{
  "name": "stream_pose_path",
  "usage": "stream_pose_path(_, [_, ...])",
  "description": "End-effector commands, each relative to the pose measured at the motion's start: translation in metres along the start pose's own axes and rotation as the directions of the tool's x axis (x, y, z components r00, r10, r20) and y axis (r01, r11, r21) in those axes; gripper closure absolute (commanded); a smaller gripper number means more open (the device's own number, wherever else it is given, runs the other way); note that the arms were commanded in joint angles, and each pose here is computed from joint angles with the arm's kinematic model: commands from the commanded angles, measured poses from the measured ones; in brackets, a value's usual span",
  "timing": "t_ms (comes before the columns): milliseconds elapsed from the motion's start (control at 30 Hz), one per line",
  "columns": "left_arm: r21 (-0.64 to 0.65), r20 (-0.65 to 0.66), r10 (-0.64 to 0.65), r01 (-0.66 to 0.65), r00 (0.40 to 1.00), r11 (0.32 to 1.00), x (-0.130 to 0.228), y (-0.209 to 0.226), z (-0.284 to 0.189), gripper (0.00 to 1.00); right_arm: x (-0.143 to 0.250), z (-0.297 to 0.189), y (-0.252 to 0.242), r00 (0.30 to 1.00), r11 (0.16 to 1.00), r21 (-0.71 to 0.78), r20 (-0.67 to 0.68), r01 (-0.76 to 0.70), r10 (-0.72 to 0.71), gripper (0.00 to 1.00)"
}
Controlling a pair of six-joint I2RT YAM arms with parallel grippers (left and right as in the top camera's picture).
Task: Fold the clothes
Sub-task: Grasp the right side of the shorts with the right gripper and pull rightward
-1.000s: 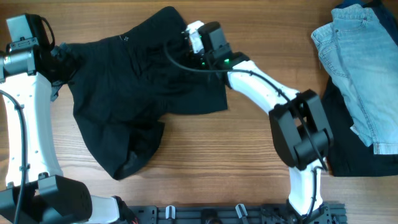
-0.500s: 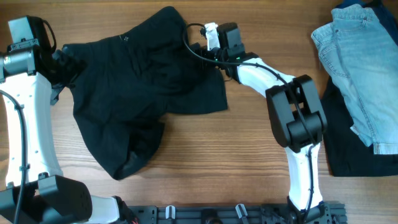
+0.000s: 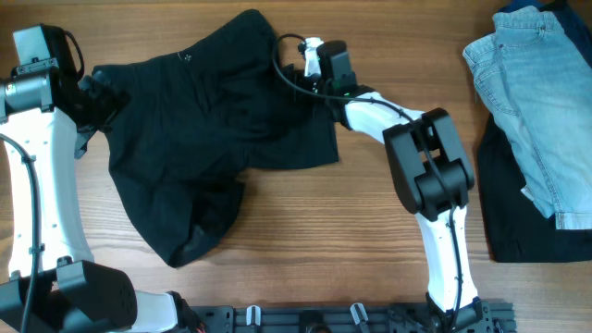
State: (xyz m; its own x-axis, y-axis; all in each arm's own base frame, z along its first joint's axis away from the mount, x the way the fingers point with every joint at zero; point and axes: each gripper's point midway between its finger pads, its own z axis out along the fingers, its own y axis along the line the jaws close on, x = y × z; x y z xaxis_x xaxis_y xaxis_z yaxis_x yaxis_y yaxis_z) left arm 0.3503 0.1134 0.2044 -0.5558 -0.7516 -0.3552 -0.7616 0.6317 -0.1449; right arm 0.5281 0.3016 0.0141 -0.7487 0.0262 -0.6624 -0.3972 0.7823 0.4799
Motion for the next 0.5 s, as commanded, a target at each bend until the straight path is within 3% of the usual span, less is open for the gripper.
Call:
stream_pose_path(0, [0.010, 0.004, 0.014, -0.014, 1.000, 1.000, -0.001, 0.000, -0.002, 0.07, 0.019, 0.011, 0.000, 0.999, 0.999, 0.029, -0.046, -0.022, 0.023, 0.94])
stream_pose_path(133, [0.013, 0.006, 0.014, -0.014, 1.000, 1.000, -0.001, 0.000, -0.002, 0.07, -0.012, -0.011, -0.017, 0.995, 0.992, 0.096, -0.050, -0.076, 0.081, 0.96])
stream_pose_path(300, [0.040, 0.007, 0.013, -0.013, 1.000, 0.999, -0.002, -0.006, -0.002, 0.07, -0.071, -0.071, -0.035, 0.997, 0.985, 0.151, 0.001, -0.079, 0.079, 0.96])
stream_pose_path(467, [0.053, 0.005, 0.013, -0.013, 1.000, 0.999, -0.002, -0.008, -0.003, 0.07, -0.098, -0.121, -0.066, 0.992, 0.970, 0.211, 0.045, -0.121, 0.114, 0.96])
